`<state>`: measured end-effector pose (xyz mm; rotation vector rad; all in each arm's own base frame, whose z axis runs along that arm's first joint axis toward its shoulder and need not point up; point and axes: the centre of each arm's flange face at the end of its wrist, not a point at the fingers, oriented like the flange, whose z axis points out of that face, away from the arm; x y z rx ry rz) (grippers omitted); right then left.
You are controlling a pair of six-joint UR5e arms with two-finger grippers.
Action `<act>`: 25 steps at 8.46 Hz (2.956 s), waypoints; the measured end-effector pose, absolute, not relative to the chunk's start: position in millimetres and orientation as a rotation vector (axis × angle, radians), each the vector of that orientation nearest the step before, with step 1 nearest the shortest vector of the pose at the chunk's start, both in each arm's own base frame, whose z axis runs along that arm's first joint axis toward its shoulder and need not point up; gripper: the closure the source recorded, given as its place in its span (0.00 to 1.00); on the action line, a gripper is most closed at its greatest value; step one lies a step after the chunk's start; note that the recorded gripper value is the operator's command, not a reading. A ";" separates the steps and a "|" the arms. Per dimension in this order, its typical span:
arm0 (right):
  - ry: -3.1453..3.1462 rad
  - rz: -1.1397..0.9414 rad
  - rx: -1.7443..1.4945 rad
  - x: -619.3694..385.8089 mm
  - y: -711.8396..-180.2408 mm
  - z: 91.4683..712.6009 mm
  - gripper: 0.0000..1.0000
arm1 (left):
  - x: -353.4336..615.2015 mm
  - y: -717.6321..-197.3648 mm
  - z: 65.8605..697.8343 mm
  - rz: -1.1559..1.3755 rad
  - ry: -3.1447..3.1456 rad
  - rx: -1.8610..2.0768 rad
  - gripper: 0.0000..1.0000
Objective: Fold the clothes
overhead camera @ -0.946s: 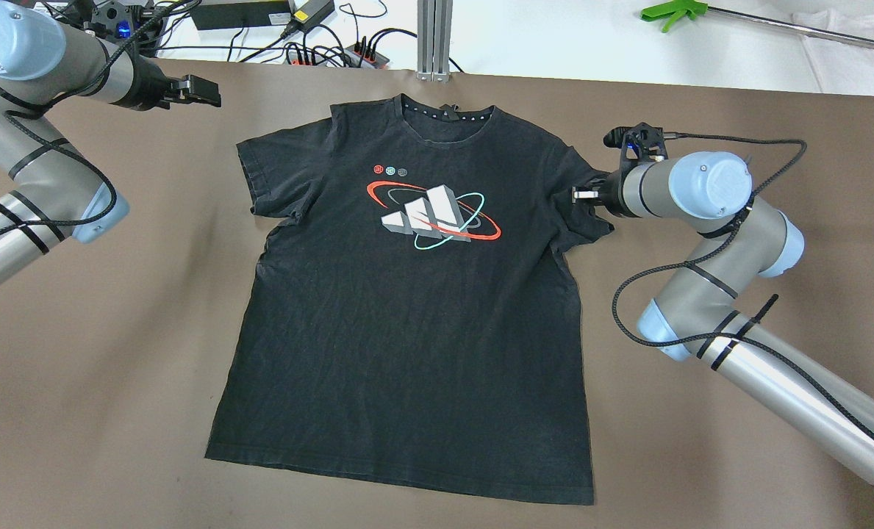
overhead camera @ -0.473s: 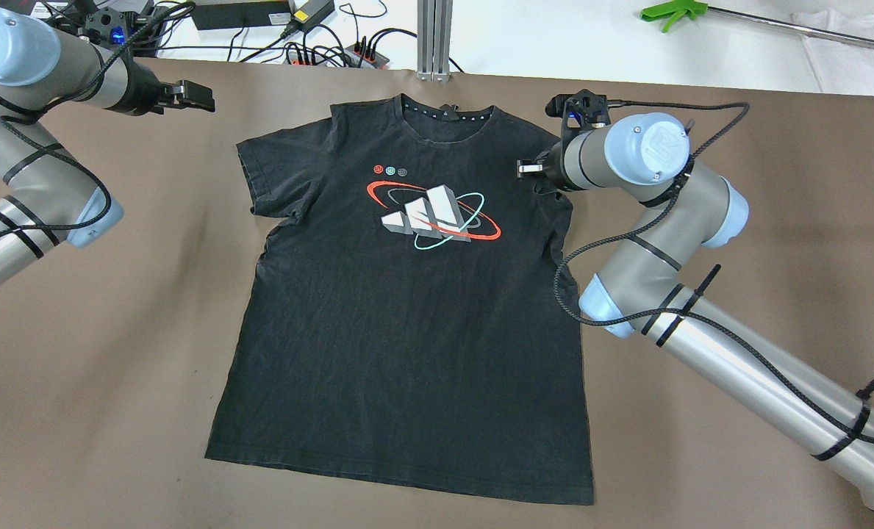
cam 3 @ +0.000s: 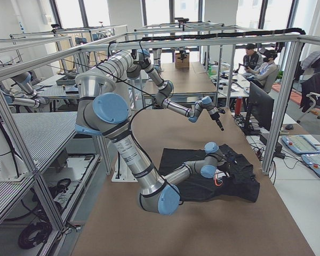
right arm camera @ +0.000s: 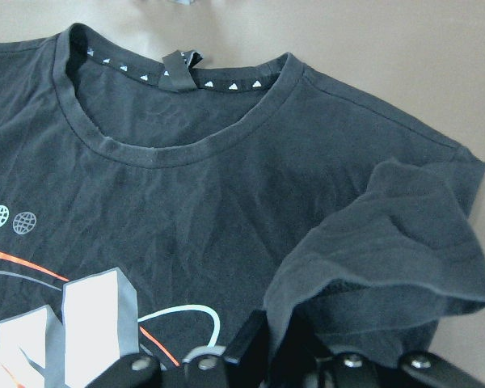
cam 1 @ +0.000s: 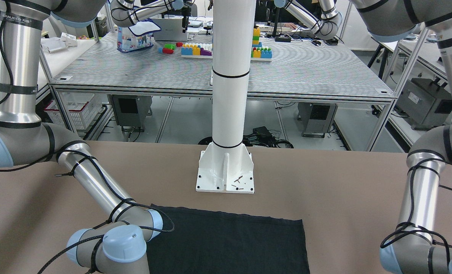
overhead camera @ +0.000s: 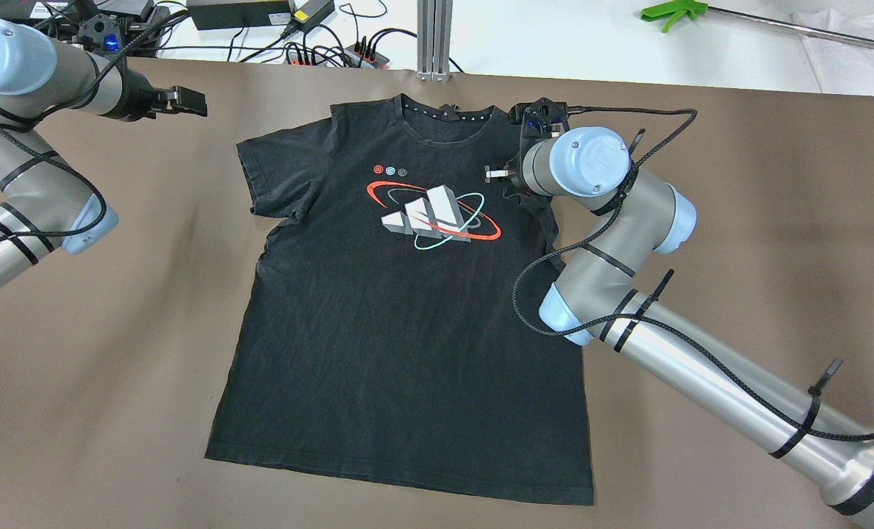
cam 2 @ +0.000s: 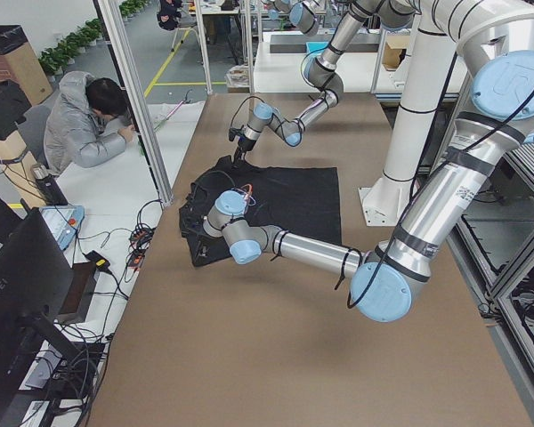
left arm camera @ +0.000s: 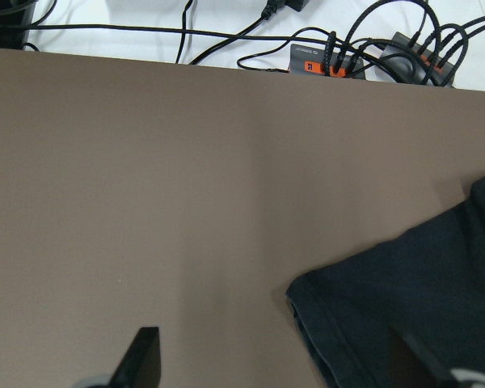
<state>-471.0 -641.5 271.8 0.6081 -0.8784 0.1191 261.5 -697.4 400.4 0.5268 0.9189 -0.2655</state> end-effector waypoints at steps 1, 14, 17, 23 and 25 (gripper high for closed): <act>-0.869 0.122 0.614 -474.0 -640.4 273.8 0.06 | 263.3 -696.4 402.0 -0.271 0.917 0.525 0.00; -0.880 0.115 0.604 -473.3 -636.7 278.1 0.06 | 392.2 -675.5 395.1 -0.276 0.868 0.623 0.00; -0.874 0.117 0.602 -472.4 -636.3 283.9 0.06 | 419.7 -673.7 410.8 -0.267 0.853 0.633 0.00; -0.872 0.119 0.604 -472.0 -636.4 284.8 0.06 | 427.2 -664.6 430.5 -0.239 0.819 0.632 0.48; -0.877 0.126 0.602 -472.4 -635.7 283.7 0.06 | 426.5 -664.2 432.8 -0.237 0.815 0.632 0.79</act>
